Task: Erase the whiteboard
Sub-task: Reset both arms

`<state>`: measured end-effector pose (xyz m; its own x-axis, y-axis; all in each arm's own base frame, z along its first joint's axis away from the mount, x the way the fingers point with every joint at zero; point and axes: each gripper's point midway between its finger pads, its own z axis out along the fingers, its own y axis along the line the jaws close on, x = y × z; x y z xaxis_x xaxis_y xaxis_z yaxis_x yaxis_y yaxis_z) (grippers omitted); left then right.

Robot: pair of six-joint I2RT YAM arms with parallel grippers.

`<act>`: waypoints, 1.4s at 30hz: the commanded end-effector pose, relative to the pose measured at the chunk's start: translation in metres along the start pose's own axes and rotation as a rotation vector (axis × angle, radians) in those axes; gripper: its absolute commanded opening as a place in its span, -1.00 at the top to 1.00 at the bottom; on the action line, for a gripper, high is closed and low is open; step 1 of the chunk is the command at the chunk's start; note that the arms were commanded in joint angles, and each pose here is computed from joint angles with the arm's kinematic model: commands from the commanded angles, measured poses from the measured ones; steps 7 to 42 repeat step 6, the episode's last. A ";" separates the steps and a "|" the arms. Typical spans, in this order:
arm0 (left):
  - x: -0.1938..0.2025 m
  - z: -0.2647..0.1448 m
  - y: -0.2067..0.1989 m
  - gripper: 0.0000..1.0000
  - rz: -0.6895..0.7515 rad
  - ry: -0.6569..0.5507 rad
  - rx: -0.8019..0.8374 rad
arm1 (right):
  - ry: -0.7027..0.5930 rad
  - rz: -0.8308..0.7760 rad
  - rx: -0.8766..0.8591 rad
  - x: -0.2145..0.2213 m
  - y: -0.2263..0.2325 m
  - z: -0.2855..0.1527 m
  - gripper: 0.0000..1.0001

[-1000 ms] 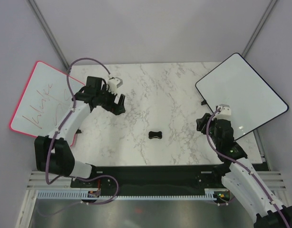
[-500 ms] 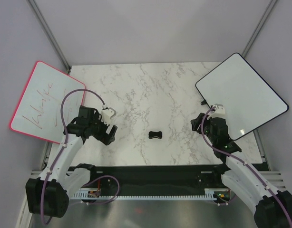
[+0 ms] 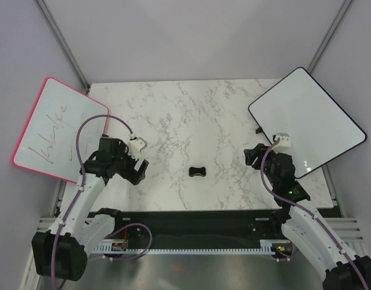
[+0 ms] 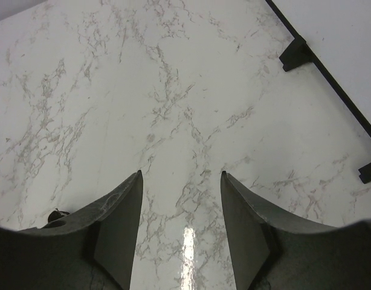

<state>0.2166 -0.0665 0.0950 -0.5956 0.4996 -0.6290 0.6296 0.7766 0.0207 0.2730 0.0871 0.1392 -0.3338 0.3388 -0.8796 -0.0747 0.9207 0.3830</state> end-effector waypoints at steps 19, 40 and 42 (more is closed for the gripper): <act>-0.002 0.008 0.006 -0.99 0.050 -0.032 -0.012 | -0.050 0.008 -0.042 -0.007 0.007 -0.002 -0.21; -0.002 0.008 0.006 -0.99 0.050 -0.032 -0.012 | -0.050 0.008 -0.042 -0.007 0.007 -0.002 -0.21; -0.002 0.008 0.006 -0.99 0.050 -0.032 -0.012 | -0.050 0.008 -0.042 -0.007 0.007 -0.002 -0.21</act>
